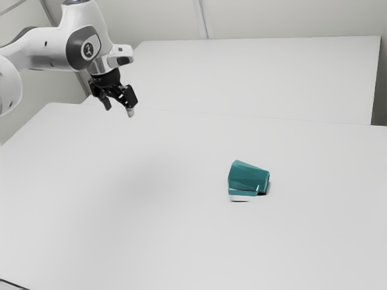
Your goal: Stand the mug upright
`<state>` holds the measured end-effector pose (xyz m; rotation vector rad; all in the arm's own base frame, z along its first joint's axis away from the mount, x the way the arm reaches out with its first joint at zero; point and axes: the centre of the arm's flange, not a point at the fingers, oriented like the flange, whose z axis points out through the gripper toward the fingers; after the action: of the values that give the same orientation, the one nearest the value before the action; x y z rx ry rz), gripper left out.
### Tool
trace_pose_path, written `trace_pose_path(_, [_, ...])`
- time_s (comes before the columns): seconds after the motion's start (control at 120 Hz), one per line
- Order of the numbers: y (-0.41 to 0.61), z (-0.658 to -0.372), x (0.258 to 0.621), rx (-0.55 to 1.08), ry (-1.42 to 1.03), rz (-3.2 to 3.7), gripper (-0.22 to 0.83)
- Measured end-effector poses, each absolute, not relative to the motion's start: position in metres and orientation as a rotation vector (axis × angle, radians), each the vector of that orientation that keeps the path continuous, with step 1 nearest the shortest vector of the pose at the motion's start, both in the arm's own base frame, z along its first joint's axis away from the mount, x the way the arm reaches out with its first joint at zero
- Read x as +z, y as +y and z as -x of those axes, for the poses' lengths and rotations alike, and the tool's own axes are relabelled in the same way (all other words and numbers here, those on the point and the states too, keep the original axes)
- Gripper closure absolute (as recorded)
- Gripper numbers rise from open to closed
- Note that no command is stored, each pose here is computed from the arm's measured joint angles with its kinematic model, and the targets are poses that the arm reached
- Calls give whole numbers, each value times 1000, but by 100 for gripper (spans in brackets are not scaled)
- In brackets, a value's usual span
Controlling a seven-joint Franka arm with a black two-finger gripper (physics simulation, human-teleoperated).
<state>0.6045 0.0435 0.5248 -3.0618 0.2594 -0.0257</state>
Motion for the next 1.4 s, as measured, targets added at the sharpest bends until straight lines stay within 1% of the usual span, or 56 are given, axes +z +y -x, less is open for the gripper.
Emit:
trace_pose_path(0.125, [50,-597,517,-27,222,3121,0])
trace_pose_path(0.217, [55,-578,506,6,192,3186,0])
trace_pose_path(0.275, [53,-569,496,49,179,3228,0])
trace_pose_path(0.392, [49,-561,485,122,151,3326,0])
trace_pose_path(0.5, [44,-552,457,218,101,3477,0])
trace_pose_path(0.692, [39,-557,397,358,5,3682,0])
trace_pose_path(0.8, [20,-562,365,429,33,3739,0])
trace_pose_path(0.942, [-4,-569,331,479,91,3779,0])
trace_pose_path(1.1, [-24,-574,310,466,180,3806,0])
trace_pose_path(1.3, [-61,-583,303,368,356,3836,0])
trace_pose_path(1.4, [-75,-593,304,301,441,3833,0])
